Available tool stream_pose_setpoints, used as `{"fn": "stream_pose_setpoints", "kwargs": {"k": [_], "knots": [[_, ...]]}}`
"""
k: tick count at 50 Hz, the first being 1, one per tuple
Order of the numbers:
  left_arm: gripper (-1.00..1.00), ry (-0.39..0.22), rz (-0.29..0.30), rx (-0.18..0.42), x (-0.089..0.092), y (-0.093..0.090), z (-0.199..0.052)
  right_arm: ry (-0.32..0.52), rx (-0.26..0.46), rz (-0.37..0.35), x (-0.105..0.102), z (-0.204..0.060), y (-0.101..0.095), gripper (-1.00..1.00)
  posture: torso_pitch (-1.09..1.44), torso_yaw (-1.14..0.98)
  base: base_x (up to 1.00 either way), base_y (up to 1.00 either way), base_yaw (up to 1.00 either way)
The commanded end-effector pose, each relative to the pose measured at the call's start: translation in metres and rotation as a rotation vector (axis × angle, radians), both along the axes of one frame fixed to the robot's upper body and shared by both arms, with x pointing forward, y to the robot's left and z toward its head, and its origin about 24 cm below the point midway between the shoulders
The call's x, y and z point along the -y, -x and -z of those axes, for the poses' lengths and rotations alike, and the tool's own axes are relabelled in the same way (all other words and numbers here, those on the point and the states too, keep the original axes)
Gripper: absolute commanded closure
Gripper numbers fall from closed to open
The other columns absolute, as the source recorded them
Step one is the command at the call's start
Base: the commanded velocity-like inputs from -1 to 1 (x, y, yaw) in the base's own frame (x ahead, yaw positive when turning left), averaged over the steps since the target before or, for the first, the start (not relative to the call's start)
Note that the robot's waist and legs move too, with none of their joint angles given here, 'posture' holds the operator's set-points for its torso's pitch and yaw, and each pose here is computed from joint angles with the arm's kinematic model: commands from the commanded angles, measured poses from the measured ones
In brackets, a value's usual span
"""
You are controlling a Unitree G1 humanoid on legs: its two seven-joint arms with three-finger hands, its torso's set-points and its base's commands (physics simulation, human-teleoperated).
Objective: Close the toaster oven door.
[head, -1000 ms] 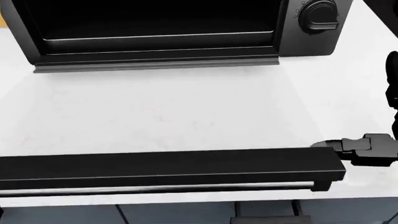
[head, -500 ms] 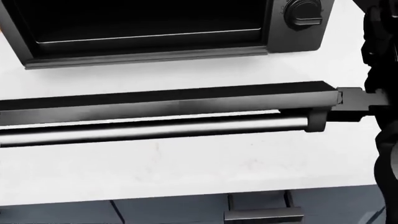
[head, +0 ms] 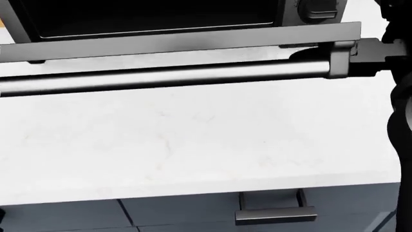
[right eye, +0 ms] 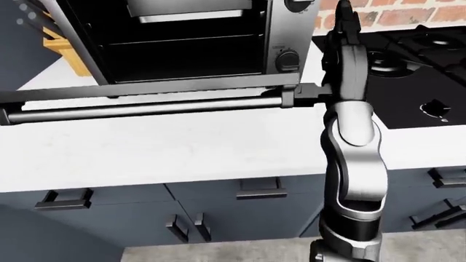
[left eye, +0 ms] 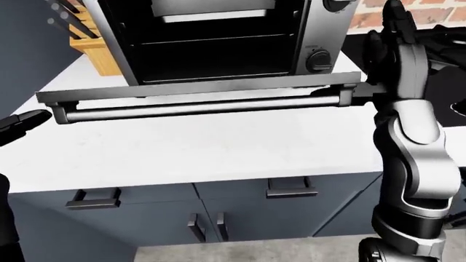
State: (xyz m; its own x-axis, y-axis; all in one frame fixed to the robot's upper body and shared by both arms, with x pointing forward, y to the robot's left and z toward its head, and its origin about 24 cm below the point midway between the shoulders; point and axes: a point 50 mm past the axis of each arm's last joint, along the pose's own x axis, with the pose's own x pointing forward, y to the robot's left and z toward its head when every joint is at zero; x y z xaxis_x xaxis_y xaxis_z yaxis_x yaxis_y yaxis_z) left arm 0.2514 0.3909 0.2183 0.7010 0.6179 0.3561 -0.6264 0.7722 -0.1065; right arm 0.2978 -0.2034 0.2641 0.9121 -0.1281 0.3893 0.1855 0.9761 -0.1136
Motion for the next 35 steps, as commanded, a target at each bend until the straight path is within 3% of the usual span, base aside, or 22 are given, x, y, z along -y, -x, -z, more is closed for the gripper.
{"fn": "stream_pose_setpoints", "kwargs": {"k": [1, 25, 35], "knots": [[-1.0, -0.065, -0.008, 0.083, 0.001, 0.006, -0.023, 0.025, 0.151, -0.066, -0.013, -0.028, 0.009, -1.0, 0.0, 0.0, 0.0, 0.0, 0.0], [-1.0, -0.06, 0.069, 0.067, 0.019, -0.001, -0.014, 0.029, 0.205, -0.037, -0.011, -0.072, -0.027, -1.0, 0.0, 0.0, 0.0, 0.0, 0.0], [-1.0, -0.067, 0.142, 0.053, 0.039, -0.004, -0.006, 0.034, 0.219, -0.024, -0.013, -0.086, -0.041, -1.0, 0.0, 0.0, 0.0, 0.0, 0.0]]}}
